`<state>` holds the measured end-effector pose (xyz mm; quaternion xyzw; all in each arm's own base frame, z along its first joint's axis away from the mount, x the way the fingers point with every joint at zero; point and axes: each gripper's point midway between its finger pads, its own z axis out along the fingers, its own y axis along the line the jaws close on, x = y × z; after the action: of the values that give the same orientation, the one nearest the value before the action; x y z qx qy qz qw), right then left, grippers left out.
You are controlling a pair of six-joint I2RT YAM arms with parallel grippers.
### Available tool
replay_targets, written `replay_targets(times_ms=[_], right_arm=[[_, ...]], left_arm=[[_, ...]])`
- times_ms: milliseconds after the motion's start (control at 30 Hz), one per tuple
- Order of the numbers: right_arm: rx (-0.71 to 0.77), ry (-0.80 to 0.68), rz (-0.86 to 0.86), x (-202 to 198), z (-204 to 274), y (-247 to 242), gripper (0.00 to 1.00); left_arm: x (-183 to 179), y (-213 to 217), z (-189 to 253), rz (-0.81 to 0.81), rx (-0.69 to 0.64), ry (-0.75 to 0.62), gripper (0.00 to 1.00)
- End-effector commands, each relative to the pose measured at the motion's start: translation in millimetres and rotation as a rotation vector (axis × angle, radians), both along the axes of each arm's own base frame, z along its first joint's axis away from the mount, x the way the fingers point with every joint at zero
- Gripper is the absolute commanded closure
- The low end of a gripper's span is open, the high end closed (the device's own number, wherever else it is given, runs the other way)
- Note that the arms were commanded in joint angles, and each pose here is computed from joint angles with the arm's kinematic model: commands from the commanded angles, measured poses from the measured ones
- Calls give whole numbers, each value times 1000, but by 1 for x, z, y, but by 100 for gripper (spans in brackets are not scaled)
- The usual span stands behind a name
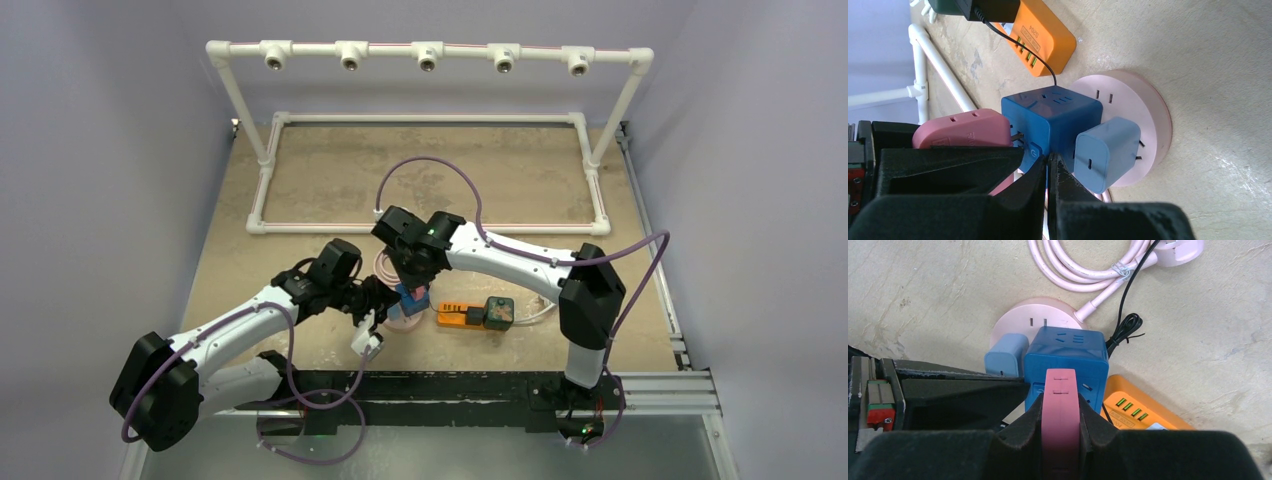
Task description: Insert the plug
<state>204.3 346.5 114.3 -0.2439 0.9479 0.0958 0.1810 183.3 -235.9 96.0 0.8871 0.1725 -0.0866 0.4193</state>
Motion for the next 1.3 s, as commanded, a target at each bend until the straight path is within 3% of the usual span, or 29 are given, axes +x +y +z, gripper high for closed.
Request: replay_targets(times_ms=[0,233,600,1267], right_arm=[[-27,29,9,-11,-5,0,100],[-32,30,17,-14,-5,-8,100],[93,79,50,-13,-3,-8,100],[104,163,84,-14,-20,-21,100]], left_arm=[[-15,9,-23,9,59,83,100],[-16,9,-23,2,63,75,100],[-17,15,-30,-29,108,38,100],[-15,16,-28,-39,106,-2,100]])
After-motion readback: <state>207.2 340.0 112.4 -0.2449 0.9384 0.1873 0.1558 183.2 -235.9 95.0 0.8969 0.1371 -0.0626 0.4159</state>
